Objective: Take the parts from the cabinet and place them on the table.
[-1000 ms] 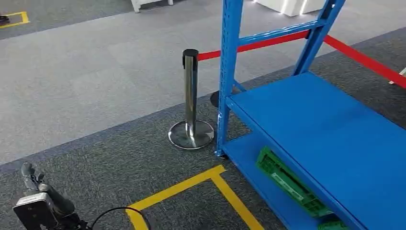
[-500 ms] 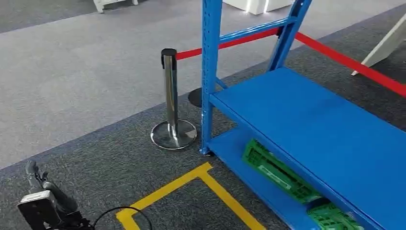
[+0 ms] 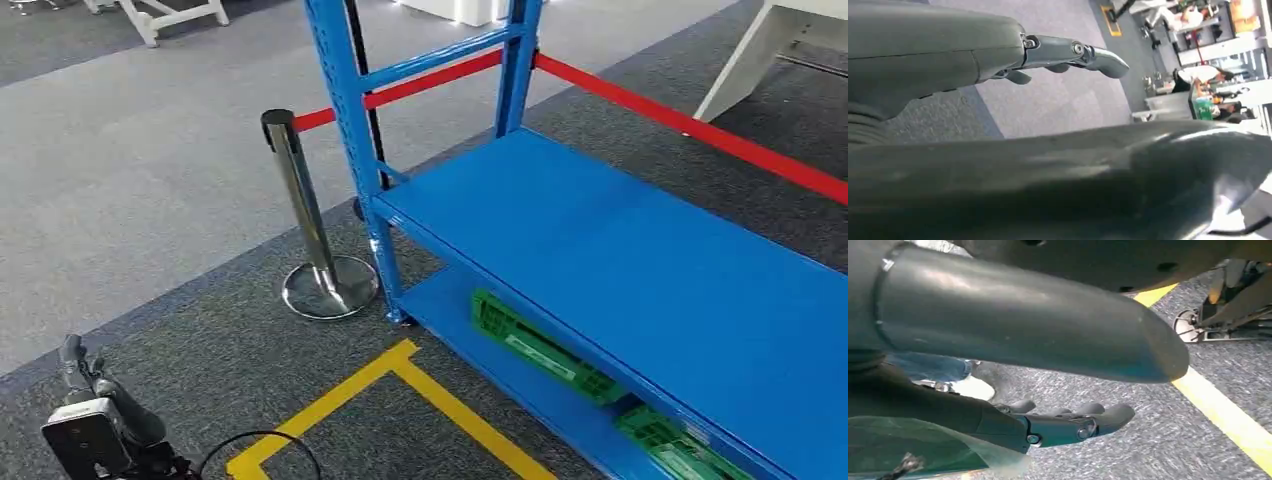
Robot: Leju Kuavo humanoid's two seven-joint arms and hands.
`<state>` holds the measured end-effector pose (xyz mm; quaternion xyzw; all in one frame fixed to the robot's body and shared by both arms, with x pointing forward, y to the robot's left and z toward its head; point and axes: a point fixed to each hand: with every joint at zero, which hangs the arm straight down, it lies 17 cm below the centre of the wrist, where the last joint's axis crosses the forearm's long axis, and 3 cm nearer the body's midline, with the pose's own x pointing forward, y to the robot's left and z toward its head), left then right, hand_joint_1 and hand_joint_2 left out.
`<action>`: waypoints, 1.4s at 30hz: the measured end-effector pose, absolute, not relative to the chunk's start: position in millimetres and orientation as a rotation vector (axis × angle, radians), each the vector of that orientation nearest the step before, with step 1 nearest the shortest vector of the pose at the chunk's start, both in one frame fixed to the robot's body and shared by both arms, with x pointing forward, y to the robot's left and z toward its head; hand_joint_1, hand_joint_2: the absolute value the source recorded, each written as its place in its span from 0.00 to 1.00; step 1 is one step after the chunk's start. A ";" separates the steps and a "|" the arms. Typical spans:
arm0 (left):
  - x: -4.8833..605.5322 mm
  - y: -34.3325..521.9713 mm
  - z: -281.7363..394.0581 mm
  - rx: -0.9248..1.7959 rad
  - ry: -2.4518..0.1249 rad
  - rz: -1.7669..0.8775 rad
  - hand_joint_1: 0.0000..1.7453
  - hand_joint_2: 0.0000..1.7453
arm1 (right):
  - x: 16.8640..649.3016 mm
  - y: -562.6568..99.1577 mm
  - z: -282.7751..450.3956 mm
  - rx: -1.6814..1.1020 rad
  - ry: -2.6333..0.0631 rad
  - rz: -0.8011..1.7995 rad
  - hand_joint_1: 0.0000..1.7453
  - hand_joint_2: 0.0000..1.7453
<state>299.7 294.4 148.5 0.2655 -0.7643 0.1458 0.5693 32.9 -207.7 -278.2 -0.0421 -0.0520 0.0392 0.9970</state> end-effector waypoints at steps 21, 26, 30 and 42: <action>300.0 293.3 147.1 0.622 -1.788 0.336 0.00 0.00 | 34.2 -205.4 -277.7 -0.076 -0.106 0.078 0.00 0.00; 300.3 292.8 147.6 0.622 -1.789 0.337 0.00 0.00 | 30.7 -203.5 -277.7 -0.071 -0.101 0.078 0.00 0.00; 299.7 293.7 146.4 0.625 -1.787 0.332 0.00 0.00 | 32.1 -203.9 -277.6 -0.072 -0.103 0.077 0.00 0.00; 300.4 293.8 147.1 0.625 -1.789 0.332 0.00 0.00 | 30.2 -201.3 -277.3 -0.070 -0.100 0.076 0.00 0.00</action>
